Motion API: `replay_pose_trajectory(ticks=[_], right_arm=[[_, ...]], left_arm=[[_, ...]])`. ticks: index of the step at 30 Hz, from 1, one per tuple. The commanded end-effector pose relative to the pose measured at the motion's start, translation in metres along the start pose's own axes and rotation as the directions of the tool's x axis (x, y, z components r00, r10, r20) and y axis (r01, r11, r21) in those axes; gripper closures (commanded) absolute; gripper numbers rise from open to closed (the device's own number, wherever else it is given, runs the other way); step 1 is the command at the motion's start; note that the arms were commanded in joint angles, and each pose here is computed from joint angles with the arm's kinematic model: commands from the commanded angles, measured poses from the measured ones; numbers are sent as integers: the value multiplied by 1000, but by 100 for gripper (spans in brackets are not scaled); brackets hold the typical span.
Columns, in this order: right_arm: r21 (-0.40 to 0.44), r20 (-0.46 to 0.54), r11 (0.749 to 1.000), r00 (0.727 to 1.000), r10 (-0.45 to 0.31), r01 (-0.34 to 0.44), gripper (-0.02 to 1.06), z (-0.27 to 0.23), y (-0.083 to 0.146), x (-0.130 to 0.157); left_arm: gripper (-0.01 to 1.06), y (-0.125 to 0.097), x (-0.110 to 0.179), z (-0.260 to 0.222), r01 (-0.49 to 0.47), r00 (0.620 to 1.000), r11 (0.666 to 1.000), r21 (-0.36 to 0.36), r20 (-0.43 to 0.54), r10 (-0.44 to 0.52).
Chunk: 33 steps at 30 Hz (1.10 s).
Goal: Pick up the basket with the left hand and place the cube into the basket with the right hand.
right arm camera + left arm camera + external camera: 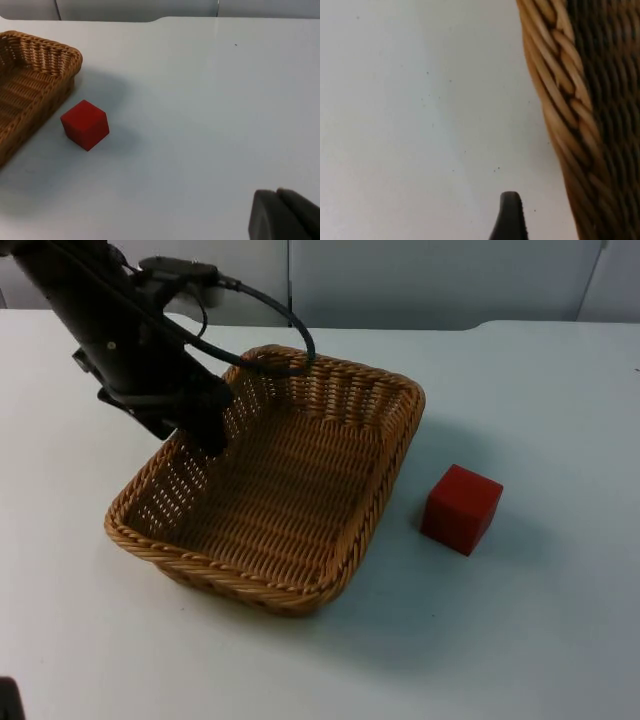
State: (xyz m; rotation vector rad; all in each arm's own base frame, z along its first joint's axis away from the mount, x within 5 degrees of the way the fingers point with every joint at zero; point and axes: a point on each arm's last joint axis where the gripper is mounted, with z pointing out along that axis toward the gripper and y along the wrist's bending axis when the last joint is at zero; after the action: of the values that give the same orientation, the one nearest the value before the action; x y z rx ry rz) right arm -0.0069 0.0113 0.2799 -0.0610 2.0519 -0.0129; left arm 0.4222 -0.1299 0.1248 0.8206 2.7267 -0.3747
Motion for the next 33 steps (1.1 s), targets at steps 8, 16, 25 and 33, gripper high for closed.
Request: replay_pose_trajectory(ticks=[8,16,25,33], right_arm=[[-7,3,1000,1000,2,-1,102,1,0,0],[-7,3,1000,1000,2,-1,102,1,0,0],[-7,3,1000,1000,2,-1,102,1,0,0],[-7,3,1000,1000,2,-1,102,1,0,0]], left_arm=[[71,3,4,25,19,1000,1000,12,-22,-19],[105,9,-4,12,26,1000,999,22,-12,-26],[105,23,-18,-20,113,994,986,126,-11,-112],[105,28,-23,-39,184,981,957,225,24,-194]])
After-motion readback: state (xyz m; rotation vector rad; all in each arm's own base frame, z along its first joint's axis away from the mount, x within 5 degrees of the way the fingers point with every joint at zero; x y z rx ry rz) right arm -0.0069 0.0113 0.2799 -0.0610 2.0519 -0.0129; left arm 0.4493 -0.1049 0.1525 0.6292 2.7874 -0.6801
